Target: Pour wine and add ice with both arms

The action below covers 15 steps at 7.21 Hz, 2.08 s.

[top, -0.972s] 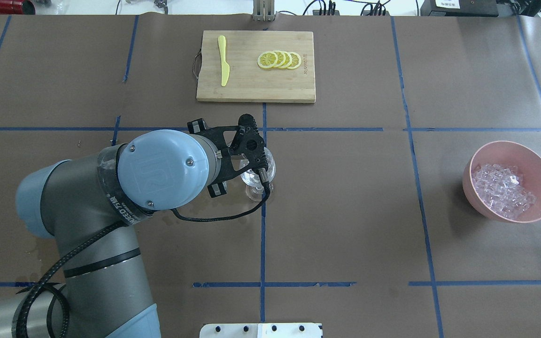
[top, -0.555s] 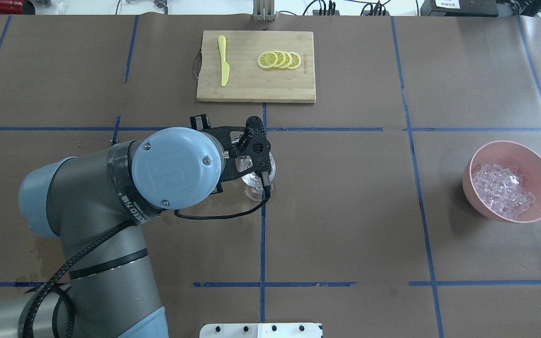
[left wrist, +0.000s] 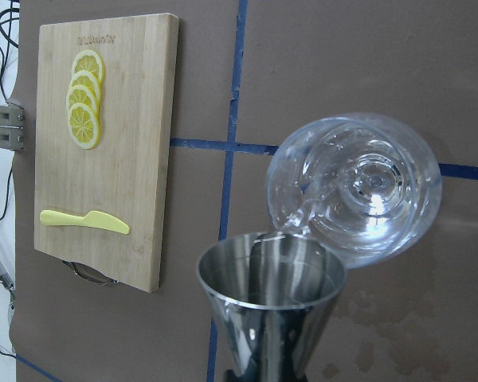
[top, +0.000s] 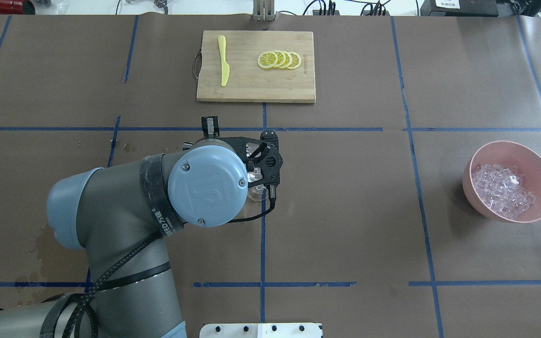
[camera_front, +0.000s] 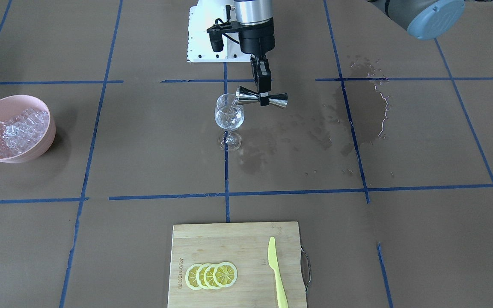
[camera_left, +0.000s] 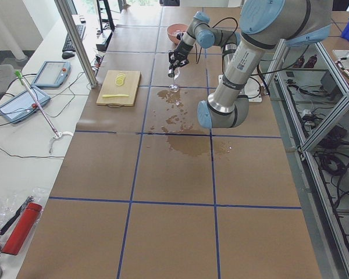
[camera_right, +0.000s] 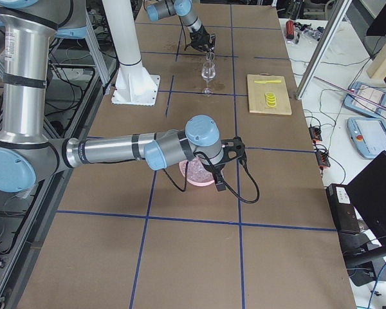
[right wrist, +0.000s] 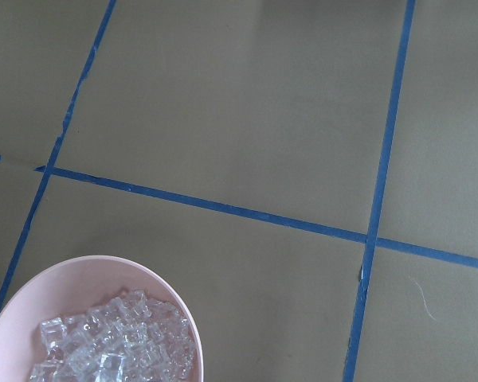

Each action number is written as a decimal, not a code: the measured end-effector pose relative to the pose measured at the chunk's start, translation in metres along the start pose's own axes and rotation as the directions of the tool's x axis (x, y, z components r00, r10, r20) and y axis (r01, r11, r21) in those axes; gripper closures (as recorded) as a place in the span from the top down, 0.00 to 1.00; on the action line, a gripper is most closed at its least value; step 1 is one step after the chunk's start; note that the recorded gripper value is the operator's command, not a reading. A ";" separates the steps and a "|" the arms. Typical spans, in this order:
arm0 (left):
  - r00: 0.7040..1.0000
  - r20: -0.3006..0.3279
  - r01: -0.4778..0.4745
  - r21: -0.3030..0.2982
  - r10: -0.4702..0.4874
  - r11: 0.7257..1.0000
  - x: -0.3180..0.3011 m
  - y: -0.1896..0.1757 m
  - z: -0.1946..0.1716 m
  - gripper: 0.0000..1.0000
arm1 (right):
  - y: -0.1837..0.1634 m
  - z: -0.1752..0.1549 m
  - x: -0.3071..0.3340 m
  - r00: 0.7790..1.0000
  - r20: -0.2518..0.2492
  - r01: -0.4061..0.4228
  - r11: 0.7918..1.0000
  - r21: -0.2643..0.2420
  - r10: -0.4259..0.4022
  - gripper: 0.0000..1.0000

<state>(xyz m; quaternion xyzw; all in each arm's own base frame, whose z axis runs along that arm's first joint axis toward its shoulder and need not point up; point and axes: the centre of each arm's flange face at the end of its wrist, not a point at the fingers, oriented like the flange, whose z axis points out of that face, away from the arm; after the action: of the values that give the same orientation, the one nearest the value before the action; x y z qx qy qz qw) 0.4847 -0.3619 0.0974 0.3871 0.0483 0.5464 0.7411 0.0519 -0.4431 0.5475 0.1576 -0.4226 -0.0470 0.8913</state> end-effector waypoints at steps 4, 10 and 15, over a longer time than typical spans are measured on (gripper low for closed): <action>0.995 0.058 -0.076 -0.044 0.078 0.996 0.015 -0.008 -0.005 0.00 | 0.005 0.002 0.003 1.000 -0.001 -0.008 1.000 -0.006 0.008 1.00; 0.992 0.104 0.051 0.138 -0.066 0.989 -0.006 0.032 -0.035 0.00 | 0.005 0.002 0.002 1.000 0.001 -0.008 1.000 -0.006 0.008 1.00; 0.902 0.009 0.409 0.300 -0.431 0.862 -0.036 0.084 -0.041 0.00 | 0.005 0.001 0.002 1.000 0.001 -0.007 1.000 -0.005 0.007 1.00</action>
<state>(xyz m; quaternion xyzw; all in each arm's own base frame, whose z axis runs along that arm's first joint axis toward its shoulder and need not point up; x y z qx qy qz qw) 0.3854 -0.3625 0.1088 0.4923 0.1834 0.3436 0.7785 0.0518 -0.4388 0.5509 0.1538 -0.4235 -0.0451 0.8916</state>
